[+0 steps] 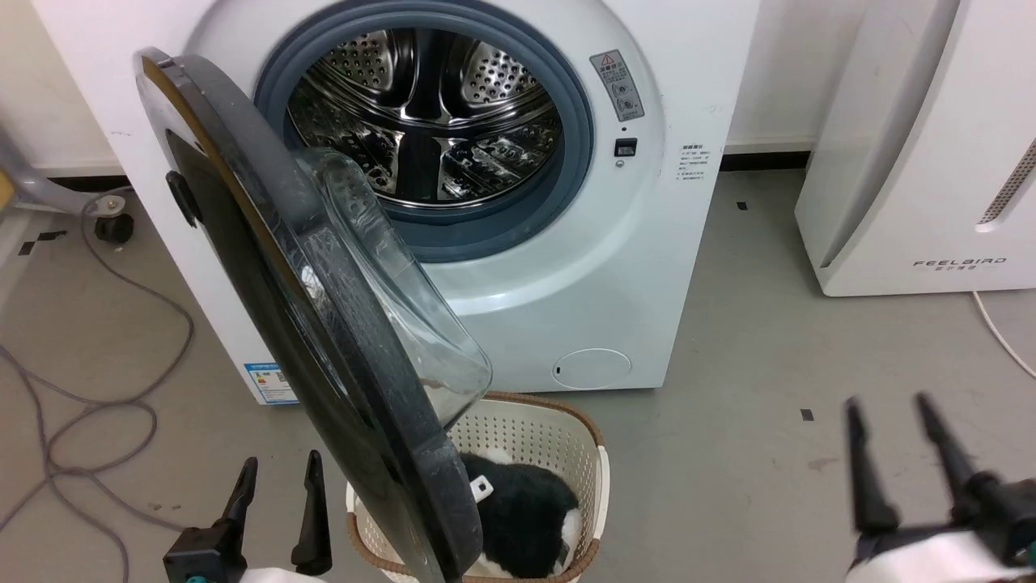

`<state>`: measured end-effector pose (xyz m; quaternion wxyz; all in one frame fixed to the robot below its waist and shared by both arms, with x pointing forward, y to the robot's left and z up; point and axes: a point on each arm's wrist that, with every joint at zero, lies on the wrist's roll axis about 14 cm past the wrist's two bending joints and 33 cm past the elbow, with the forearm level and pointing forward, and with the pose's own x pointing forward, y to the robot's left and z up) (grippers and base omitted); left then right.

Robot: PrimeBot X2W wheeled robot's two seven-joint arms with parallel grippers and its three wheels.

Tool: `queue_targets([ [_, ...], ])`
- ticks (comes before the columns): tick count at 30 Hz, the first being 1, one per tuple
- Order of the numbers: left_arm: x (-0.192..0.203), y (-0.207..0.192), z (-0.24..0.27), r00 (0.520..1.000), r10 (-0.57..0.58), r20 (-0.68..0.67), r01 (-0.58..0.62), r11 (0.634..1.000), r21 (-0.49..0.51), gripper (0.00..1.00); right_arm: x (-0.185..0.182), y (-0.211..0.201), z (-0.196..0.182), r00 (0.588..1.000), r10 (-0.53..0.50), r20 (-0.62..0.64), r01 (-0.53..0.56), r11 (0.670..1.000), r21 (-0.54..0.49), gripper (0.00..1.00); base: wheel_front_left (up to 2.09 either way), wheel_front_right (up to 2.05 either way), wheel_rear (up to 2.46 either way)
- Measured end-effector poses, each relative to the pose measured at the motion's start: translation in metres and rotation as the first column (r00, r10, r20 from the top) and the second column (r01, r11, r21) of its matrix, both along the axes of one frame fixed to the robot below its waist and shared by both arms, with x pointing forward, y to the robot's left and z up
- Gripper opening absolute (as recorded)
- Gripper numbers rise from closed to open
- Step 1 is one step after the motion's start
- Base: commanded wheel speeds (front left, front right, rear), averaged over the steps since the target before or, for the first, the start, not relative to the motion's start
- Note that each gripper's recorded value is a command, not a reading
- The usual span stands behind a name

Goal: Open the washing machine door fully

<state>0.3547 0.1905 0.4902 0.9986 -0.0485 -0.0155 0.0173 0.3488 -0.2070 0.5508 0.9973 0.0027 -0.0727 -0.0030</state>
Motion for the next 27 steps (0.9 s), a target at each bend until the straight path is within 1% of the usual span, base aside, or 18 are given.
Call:
queue_targets([
  [5, 0.000, 0.001, -0.001, 1.000, 0.003, -0.003, -0.003, 1.000, 0.007, 1.00, -0.014, 0.020, -0.019, 0.994, 0.057, -0.097, -0.057, 0.998, 0.009, 1.00, 0.00, 0.00, 0.00],
  [8, 0.000, 0.001, -0.001, 1.000, -0.001, -0.004, 0.001, 1.000, 0.023, 1.00, -0.021, 0.019, -0.036, 0.987, 0.055, -0.153, -0.052, 0.998, 0.021, 1.00, 0.00, 0.00, 0.00],
  [11, 0.000, 0.001, -0.002, 1.000, -0.002, -0.008, 0.002, 1.000, 0.027, 1.00, -0.022, 0.019, -0.041, 0.984, 0.053, -0.168, -0.050, 0.998, 0.024, 1.00, 0.00, 0.00, 0.00],
  [12, 0.000, 0.001, -0.003, 1.000, -0.002, -0.009, 0.002, 1.000, 0.027, 0.52, -0.022, 0.019, -0.042, 0.984, 0.054, -0.172, -0.050, 0.998, 0.025, 1.00, 0.00, 0.00, 0.00],
  [13, 0.000, 0.001, -0.003, 1.000, -0.001, -0.010, 0.002, 1.000, 0.027, 0.02, -0.022, 0.019, -0.043, 0.983, 0.053, -0.175, -0.049, 0.998, 0.027, 1.00, 0.00, 0.00, 0.00],
  [14, -0.001, 0.001, -0.003, 1.000, -0.001, -0.011, 0.002, 1.000, 0.028, 0.00, -0.022, 0.018, -0.045, 0.983, 0.053, -0.178, -0.048, 0.998, 0.030, 1.00, 0.00, 0.00, 0.00],
  [22, -0.001, 0.002, -0.002, 1.000, -0.002, -0.007, 0.002, 0.999, 0.033, 0.00, -0.023, 0.019, -0.050, 0.980, 0.055, -0.191, -0.049, 0.998, 0.039, 1.00, 0.00, 0.00, 0.00],
  [27, 0.003, 0.004, 0.022, 0.998, 0.001, 0.068, -0.004, 0.999, 0.043, 0.00, -0.023, 0.019, -0.051, 0.979, 0.056, -0.194, -0.048, 0.998, 0.044, 1.00, 0.00, 0.00, 0.00],
])
